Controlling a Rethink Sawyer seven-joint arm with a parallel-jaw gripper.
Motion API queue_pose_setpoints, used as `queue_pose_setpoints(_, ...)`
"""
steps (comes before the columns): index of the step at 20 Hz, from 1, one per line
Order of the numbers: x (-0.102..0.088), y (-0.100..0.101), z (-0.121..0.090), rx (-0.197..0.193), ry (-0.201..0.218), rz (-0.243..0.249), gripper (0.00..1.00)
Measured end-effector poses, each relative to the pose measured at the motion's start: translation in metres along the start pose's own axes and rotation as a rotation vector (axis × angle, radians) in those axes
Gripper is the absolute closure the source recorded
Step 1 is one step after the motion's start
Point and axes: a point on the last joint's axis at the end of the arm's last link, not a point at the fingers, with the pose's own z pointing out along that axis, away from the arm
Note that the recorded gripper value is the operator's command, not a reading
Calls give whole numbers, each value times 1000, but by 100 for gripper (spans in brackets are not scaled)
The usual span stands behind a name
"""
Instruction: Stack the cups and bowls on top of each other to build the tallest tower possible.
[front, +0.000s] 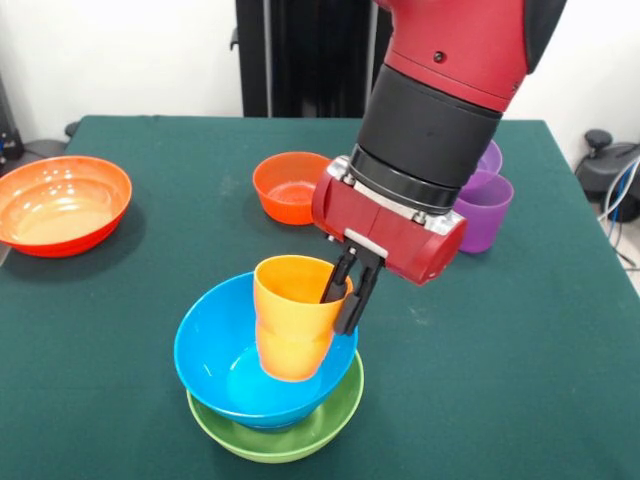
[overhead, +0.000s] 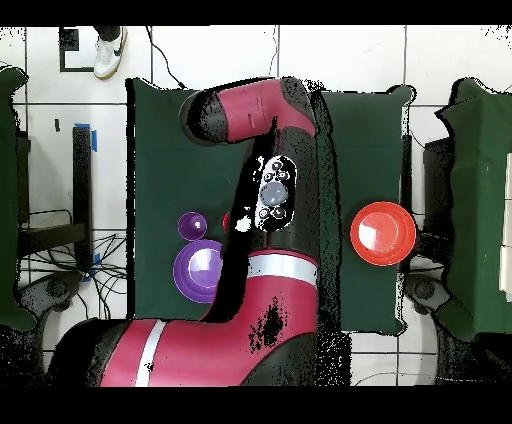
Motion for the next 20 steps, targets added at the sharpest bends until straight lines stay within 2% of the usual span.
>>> queue_pose_setpoints(13, 1, 0, 2, -8, -16, -3, 100)
queue_pose_setpoints(20, 11, -4, 7, -7, -6, -10, 100)
